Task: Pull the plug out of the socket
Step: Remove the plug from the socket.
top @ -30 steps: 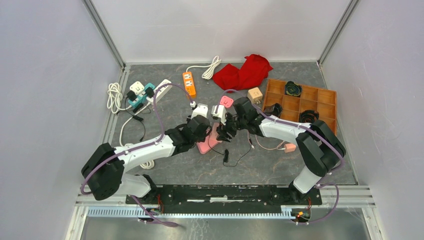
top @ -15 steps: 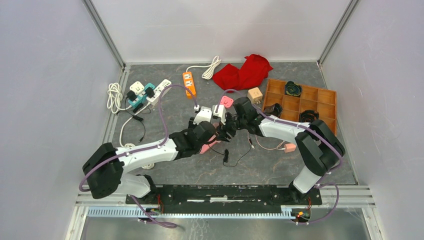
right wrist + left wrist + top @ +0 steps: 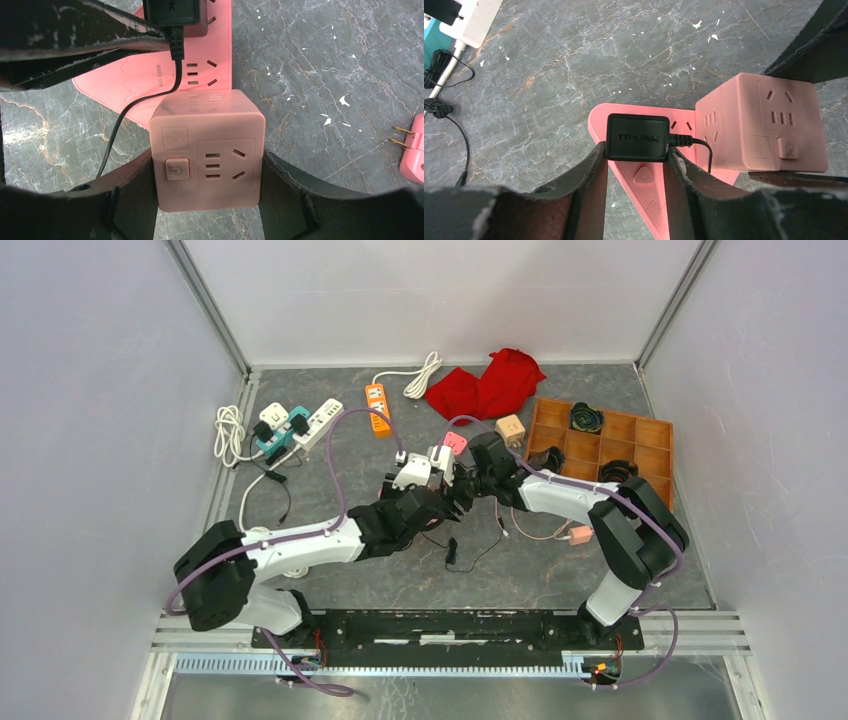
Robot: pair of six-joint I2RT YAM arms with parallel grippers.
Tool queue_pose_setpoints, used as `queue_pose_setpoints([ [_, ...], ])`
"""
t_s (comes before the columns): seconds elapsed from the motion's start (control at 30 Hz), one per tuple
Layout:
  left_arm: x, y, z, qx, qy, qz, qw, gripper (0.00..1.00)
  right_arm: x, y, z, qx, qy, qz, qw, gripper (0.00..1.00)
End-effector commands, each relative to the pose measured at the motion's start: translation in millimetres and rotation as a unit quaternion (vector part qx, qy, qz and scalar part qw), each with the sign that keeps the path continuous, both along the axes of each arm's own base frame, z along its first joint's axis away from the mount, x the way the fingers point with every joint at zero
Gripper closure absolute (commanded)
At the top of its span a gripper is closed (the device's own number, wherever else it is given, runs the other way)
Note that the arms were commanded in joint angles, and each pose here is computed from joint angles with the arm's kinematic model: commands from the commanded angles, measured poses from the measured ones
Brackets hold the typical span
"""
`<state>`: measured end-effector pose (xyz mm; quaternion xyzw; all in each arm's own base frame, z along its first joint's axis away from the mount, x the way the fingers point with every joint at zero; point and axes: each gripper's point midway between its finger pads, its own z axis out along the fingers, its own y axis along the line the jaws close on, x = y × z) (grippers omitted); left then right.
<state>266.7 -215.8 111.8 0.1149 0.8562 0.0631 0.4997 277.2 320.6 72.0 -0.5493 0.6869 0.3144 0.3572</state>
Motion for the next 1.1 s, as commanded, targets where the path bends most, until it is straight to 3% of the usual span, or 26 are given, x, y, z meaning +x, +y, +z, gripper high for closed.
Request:
queue_pose_setpoints([
  [0.0, -8.4, -80.9, 63.2, -0.211, -0.035, -0.104, 0.971, 0.95, -2.8, 0.3, -25.2, -0.031, 0.025, -0.02, 0.999, 0.94],
  [0.23, -11.3, -56.2, 51.4, -0.277, -0.012, -0.092, 0.956, 0.96, -11.1, 2.5, -2.5, 0.014, 0.022, 0.02, 0.999, 0.9],
  [0.4, -13.8, -60.9, 49.7, -0.32, 0.007, -0.107, 0.941, 0.96, -8.3, -0.7, 0.7, 0.005, 0.001, 0.027, 1.0, 0.91],
  [0.73, -5.1, -82.1, 92.8, -0.451, 0.011, -0.118, 0.885, 0.96, -1.1, -8.7, -10.2, -0.047, -0.025, 0.009, 0.999, 0.97],
  [0.8, -1.9, -76.1, 102.8, -0.443, -0.004, -0.116, 0.889, 0.97, 1.5, -10.2, -12.2, -0.056, -0.03, 0.003, 0.998, 0.98],
  [0.93, 8.0, -61.5, 98.3, -0.352, -0.018, -0.095, 0.931, 0.97, 3.6, -9.8, -16.2, -0.068, -0.029, -0.005, 0.997, 1.0],
  [1.07, 2.0, -68.0, 97.3, -0.32, -0.021, -0.127, 0.939, 0.98, 4.6, -9.5, -18.0, -0.069, -0.026, -0.011, 0.997, 1.0],
])
